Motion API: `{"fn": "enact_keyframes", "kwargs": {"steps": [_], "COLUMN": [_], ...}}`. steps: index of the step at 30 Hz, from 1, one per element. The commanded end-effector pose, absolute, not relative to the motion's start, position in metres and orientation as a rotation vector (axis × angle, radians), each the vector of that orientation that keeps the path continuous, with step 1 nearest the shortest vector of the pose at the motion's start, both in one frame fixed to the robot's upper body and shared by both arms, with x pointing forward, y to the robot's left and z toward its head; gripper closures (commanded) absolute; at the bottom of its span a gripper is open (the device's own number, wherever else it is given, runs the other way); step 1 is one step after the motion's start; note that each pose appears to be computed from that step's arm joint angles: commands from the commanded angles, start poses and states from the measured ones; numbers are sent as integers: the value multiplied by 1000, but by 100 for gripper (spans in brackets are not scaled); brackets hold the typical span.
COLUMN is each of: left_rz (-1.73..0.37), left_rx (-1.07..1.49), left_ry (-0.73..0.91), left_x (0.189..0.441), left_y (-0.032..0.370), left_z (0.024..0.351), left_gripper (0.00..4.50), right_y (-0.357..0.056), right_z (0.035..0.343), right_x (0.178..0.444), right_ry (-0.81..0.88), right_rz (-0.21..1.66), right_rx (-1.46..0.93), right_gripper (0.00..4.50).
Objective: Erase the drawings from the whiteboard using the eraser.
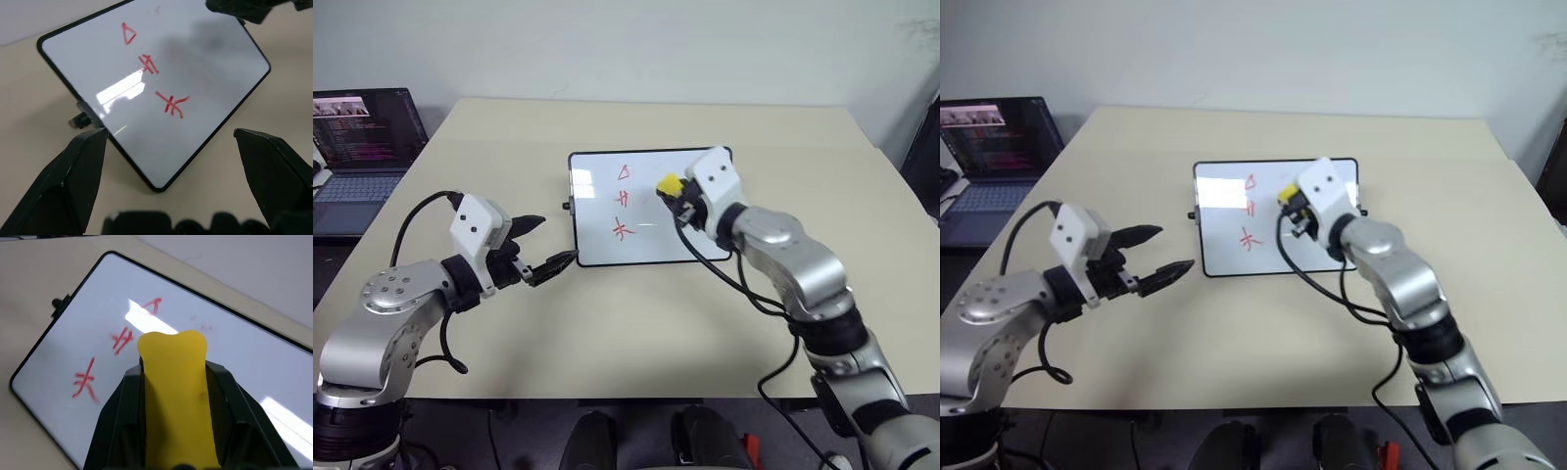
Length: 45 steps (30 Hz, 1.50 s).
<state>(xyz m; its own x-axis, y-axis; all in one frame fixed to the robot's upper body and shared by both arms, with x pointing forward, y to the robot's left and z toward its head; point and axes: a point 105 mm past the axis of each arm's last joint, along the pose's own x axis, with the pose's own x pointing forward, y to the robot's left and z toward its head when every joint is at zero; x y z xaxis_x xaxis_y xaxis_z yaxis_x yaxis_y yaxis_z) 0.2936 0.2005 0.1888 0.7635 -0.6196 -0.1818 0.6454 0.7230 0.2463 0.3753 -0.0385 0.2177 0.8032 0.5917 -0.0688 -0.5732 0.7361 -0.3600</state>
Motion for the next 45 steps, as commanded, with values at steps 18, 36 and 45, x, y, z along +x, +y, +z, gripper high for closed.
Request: {"fn": "enact_keyframes", "kwargs": {"steps": [18, 36, 45], "left_rz": [-712, -733, -742], "left_rx": [356, 335, 328], "left_ry": [42, 56, 59], "left_x": [314, 315, 313], "left_y": [217, 210, 208], "left_z": [218, 207, 205], "left_gripper": [0, 0, 0], "right_y": [21, 19, 21], "right_z": [228, 208, 227], "right_x": [431, 434, 435], "right_ry": [-121, -35, -94], "right_rz": [716, 776, 762], "right_rx": [-550, -615, -627], "right_gripper": [322, 322, 322]}}
